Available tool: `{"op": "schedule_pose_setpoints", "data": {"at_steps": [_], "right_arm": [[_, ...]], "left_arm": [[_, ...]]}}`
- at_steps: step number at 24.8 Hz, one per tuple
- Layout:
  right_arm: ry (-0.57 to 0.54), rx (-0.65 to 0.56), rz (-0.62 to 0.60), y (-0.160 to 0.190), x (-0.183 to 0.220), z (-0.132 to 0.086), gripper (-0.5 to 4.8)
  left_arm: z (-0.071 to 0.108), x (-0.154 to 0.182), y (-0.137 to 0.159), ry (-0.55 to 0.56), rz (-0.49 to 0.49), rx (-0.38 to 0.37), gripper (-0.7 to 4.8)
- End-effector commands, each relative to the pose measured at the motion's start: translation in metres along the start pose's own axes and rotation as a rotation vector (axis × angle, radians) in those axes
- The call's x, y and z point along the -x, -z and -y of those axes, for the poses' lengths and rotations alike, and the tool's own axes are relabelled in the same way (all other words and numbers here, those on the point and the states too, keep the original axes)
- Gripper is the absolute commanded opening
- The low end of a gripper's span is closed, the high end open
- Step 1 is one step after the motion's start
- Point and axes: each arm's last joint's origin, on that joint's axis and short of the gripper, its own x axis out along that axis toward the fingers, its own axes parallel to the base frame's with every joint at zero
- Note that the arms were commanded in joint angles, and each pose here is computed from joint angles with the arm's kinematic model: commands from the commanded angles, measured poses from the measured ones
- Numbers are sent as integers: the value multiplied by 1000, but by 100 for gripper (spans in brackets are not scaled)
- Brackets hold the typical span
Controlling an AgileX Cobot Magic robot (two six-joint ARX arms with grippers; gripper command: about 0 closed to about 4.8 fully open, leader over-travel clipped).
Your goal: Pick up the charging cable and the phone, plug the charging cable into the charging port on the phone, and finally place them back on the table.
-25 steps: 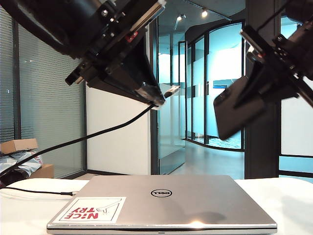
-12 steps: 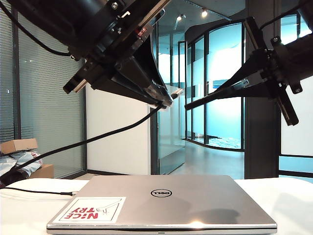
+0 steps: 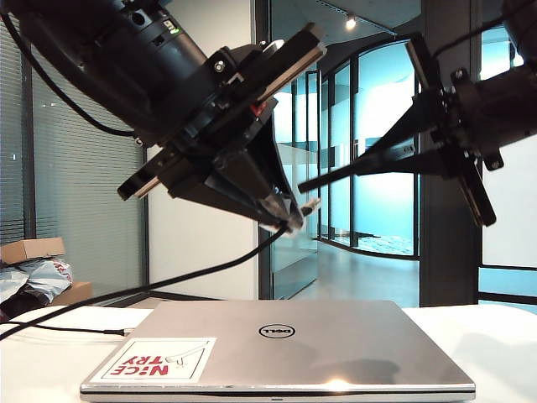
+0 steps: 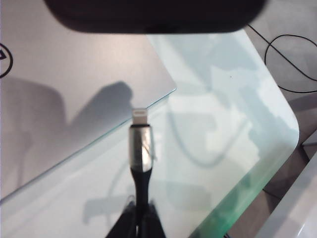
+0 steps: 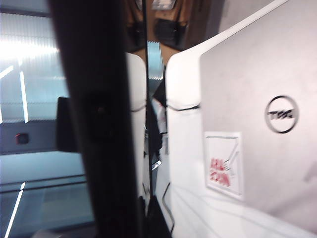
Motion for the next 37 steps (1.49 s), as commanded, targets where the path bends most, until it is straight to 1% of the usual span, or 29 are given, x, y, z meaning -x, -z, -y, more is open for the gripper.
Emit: {"op": "schedule_pose_setpoints", "data": {"at_steps": [1, 8, 17, 21, 28, 37], "right_arm": [[-31, 40, 3, -2, -1, -4, -6], [-27, 37, -51, 5, -9, -2, -6], [-32, 38, -60, 5, -10, -2, -6], [-49, 39, -95, 6, -10, -3, -6], [-48, 46, -96, 7, -10, -3, -6], [-42, 110, -104, 9, -11, -2, -6]], "left_arm": [[4, 2, -5, 26, 43, -7, -7], [5, 2, -6, 30, 51, -8, -7], [5, 2, -6, 30, 51, -8, -7], [5, 2, -6, 30, 51, -8, -7], [5, 2, -6, 30, 52, -8, -7], [5, 2, -7, 33, 56, -9, -7]]}}
